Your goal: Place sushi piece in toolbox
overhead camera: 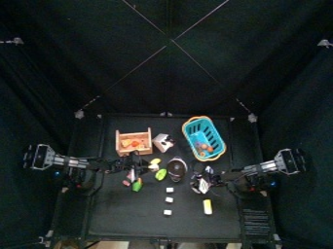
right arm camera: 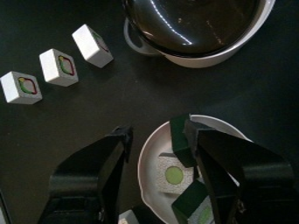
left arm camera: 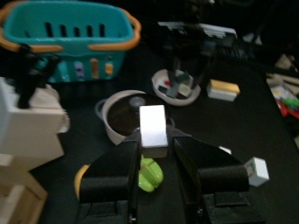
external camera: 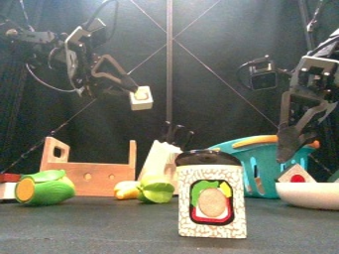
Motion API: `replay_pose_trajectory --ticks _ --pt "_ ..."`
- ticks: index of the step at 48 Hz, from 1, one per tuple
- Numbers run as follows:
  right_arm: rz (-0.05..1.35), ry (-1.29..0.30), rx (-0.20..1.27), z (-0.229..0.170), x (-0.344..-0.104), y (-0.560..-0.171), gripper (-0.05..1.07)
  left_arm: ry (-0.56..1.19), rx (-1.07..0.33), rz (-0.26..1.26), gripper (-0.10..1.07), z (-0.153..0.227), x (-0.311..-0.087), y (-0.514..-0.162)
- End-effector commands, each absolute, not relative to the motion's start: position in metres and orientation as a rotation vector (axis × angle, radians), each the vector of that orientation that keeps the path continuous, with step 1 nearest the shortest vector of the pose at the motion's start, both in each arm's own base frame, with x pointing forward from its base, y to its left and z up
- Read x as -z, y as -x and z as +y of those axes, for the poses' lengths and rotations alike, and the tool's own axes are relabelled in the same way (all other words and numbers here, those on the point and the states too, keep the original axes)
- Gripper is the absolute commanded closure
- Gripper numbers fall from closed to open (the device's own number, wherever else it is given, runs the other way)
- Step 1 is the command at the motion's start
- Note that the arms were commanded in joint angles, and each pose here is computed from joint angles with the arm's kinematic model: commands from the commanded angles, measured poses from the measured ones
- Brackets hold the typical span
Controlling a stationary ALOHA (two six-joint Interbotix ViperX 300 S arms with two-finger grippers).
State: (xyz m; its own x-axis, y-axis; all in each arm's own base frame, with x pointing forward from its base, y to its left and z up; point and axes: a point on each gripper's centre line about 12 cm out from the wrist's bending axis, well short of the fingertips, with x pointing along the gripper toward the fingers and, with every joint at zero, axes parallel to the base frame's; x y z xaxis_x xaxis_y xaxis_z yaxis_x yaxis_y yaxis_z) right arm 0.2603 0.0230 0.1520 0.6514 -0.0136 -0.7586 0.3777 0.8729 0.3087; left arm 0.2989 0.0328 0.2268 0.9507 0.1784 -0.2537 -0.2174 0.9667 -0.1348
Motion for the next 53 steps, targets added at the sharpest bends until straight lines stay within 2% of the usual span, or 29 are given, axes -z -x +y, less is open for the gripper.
replay_pose_trajectory --ticks 1,18,26,41,53 --pt "0.827 -0.477 0.227 0.023 -0.155 -0.263 0.17 0.173 -0.282 0.201 0.45 0.056 -0.236 -0.290" --pt "0.850 -0.469 0.230 0.024 -0.149 -0.267 0.17 0.208 -0.540 0.238 0.44 0.124 -0.215 -0.259" --pt "0.852 -0.464 0.231 0.024 -0.148 -0.268 0.17 0.222 -0.617 0.262 0.37 0.145 -0.207 -0.250" --pt "0.852 -0.463 0.231 0.024 -0.148 -0.268 0.17 0.231 -0.643 0.361 0.22 0.158 -0.177 -0.260" --pt "0.857 -0.471 0.235 0.024 -0.146 -0.267 0.17 0.235 -0.644 0.389 0.18 0.161 -0.169 -0.263"
